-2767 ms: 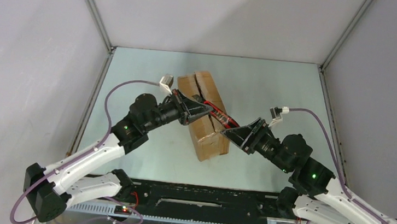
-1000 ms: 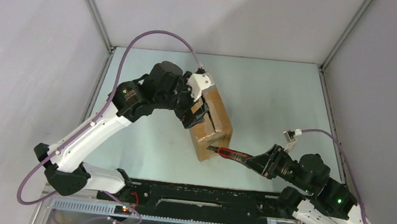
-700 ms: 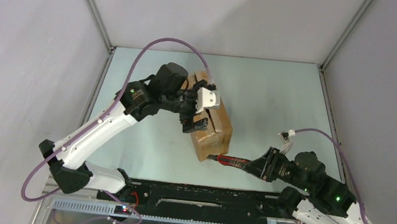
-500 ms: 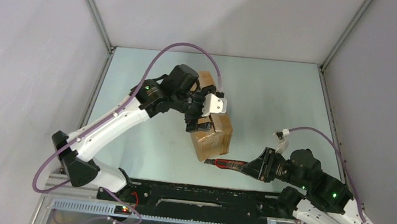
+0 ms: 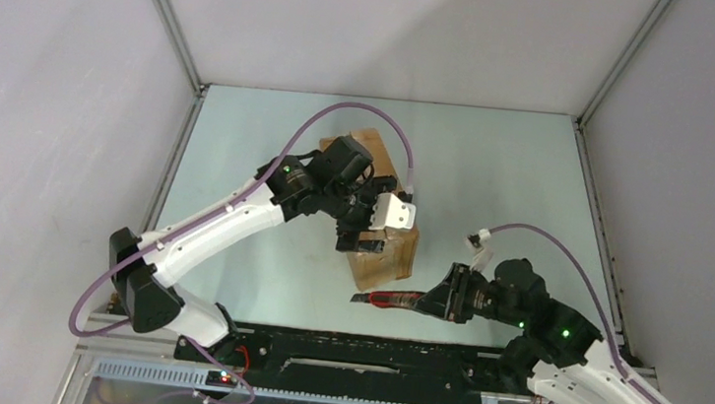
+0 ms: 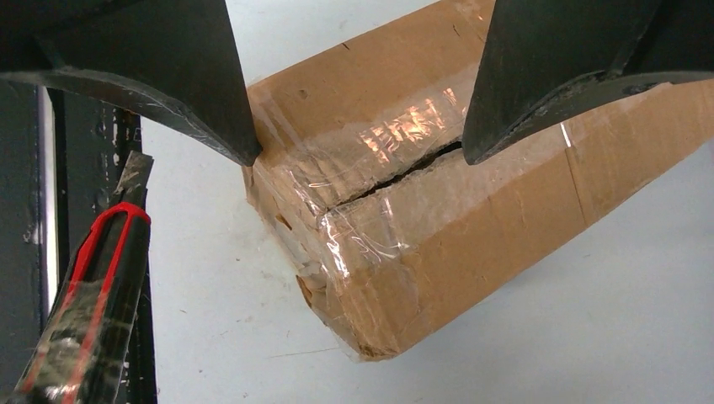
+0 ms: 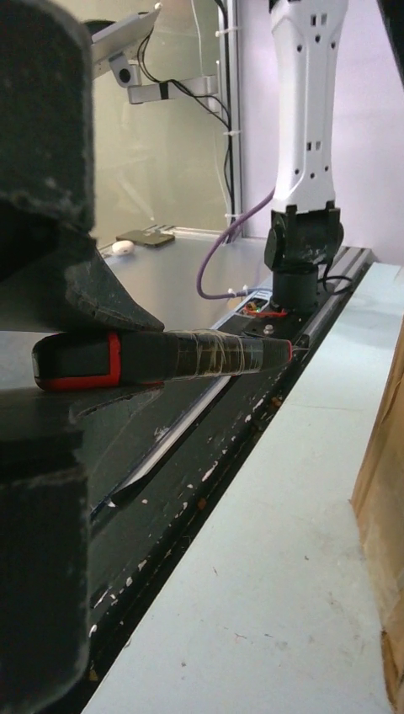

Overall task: Unpack the express box
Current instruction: Adjust the express box at the center of the board.

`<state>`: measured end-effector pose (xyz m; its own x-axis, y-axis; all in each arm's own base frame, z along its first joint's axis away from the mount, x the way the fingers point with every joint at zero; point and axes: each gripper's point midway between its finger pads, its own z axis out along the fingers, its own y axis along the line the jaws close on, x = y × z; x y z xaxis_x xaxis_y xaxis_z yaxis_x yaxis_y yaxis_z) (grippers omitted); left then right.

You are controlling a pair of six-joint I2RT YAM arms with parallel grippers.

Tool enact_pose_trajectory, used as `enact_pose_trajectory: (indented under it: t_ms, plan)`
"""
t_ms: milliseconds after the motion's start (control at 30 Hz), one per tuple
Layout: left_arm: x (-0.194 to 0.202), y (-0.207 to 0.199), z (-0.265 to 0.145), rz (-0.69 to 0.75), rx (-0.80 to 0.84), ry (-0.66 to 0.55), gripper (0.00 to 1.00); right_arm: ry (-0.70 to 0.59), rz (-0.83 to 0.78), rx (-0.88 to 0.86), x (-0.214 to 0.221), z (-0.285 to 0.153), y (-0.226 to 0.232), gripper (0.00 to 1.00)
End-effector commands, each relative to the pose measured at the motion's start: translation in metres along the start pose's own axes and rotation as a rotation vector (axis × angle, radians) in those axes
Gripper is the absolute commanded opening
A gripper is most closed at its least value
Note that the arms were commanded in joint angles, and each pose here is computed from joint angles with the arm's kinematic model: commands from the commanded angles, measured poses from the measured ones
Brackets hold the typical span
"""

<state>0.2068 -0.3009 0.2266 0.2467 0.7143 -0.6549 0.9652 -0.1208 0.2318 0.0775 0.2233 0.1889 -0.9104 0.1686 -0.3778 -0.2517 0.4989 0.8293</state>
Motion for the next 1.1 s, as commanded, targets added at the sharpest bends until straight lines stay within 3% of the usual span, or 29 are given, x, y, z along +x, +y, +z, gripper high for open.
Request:
enact_pose_trajectory:
  t_ms: [0, 367, 633, 867, 1067]
  plan:
    - [0.013, 0.013, -0.001, 0.043, -0.075, 0.058, 0.95, -0.023, -0.014, -0.117, -0.010, 0.008, 0.024, 0.00]
    - [0.029, -0.019, 0.001, -0.104, -0.055, 0.017, 0.97, -0.176, 0.065, 0.099, -0.041, 0.009, -0.031, 0.00]
    - [0.036, -0.057, 0.014, -0.305, 0.055, -0.024, 0.87, -0.253, 0.046, 0.072, -0.067, 0.002, -0.031, 0.00]
    - [0.013, -0.059, 0.002, -0.379, 0.034, -0.110, 0.84, -0.289, 0.036, 0.074, -0.092, 0.004, -0.036, 0.00]
    - [-0.002, -0.060, -0.004, -0.466, 0.004, -0.099, 0.80, -0.335, 0.030, 0.088, -0.113, -0.002, -0.040, 0.00]
